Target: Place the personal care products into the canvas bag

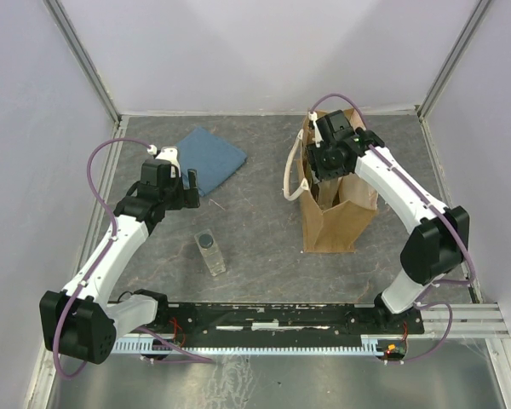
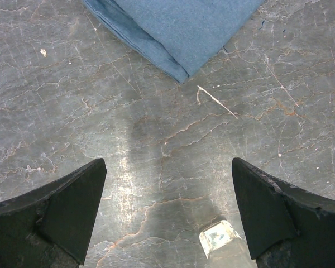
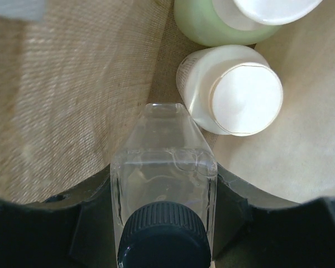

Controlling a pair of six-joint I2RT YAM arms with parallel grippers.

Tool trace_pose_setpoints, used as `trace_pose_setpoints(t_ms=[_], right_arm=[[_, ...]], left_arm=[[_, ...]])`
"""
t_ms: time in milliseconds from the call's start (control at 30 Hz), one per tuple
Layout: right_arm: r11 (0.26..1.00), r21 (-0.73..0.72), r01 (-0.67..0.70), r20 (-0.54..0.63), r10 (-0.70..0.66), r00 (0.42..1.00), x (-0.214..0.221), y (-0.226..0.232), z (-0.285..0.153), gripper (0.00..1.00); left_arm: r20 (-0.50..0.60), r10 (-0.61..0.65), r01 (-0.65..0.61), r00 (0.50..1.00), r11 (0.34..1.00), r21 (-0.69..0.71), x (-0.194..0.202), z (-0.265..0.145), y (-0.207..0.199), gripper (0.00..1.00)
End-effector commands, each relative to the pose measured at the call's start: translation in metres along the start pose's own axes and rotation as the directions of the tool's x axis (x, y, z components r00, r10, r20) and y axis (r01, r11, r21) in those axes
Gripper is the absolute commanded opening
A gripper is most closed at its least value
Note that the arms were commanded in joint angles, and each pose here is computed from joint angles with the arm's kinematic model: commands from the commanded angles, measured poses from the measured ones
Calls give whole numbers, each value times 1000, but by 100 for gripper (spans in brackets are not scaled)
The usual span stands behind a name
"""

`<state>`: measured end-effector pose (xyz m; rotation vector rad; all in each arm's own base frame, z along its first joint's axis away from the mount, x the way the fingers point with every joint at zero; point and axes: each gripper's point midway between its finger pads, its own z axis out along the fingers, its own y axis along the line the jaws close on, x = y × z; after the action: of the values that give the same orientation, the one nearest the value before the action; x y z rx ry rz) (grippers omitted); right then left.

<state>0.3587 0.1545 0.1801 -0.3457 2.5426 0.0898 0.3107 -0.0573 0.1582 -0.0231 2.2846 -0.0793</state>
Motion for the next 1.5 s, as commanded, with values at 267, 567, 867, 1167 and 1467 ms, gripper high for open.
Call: trace_pose_setpoints(t_ms=[267,567,867,1167,1467], right_arm=[[997,-54,-49,75,53,996,-25,-1,31,0],[998,-47,-51,40,53,998,-14,-2,42,36],[1000,10,-23,131,22,991,-36,-16,-13,75],[999,6,-33,290,30,957,-49,-24,-108,83],[989,-107,101,357,-56,933,-34,41,-155,86]], left_arm=[[51,-12,11,999,1000,27,-15,-1,-5,100],[51,-12,11,999,1000,25,-15,-1,-4,100],[50,-13,12,999,1000,26,-15,-1,-4,100],[46,-12,11,999,1000,20,-15,0,-3,100],[32,-15,15,999,1000,22,-12,4,-4,100]])
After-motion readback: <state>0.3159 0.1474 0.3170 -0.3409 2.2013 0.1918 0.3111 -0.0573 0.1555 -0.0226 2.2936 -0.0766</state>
